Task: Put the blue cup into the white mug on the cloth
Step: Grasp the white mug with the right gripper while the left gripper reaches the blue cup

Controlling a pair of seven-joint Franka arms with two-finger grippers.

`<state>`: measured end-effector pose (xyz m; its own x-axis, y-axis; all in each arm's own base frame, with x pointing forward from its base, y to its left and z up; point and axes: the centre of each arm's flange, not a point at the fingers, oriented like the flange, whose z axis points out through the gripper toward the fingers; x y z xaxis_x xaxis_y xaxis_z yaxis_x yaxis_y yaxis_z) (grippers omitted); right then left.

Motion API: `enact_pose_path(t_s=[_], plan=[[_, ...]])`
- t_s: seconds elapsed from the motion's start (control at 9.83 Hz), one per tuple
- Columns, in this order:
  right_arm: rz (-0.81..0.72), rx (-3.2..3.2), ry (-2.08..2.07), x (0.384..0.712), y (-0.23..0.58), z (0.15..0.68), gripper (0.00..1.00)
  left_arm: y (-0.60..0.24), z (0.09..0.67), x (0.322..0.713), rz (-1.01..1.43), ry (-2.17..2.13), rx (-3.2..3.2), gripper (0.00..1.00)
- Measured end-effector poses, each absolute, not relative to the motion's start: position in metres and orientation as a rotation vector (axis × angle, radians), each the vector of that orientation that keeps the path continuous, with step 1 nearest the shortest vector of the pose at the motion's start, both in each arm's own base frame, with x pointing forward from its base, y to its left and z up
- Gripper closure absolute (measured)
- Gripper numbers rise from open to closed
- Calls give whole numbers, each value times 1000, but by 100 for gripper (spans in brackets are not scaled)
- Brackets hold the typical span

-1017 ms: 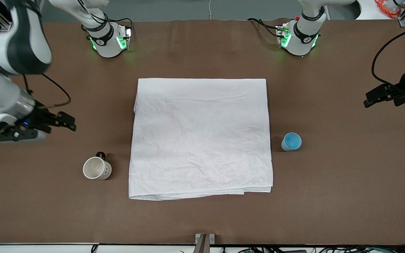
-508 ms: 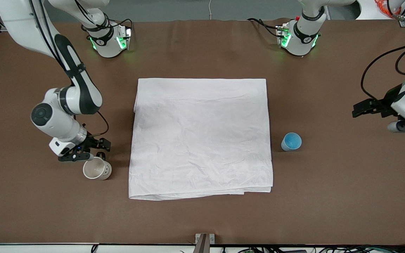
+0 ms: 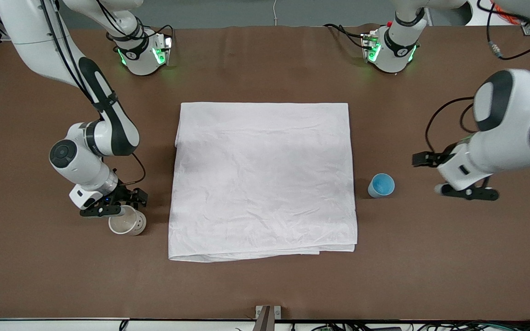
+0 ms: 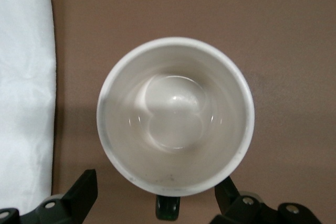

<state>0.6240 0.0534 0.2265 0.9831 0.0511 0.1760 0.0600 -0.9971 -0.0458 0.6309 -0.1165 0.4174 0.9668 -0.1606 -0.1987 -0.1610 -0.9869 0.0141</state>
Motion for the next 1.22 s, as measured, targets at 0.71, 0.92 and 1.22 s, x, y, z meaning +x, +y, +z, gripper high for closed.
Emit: enact_pose_path(t_s=[0.71,0.92,1.22], plan=[[-274,-3080,-80,625,50,223,47,-188,287,616,321,187,-3119,1],[-274,-3080,-79,625,50,223,77,-193,258,611,291,153,-3123,2],[-272,-3081,-78,624,50,223,81,-186,239,605,256,138,-3129,5]])
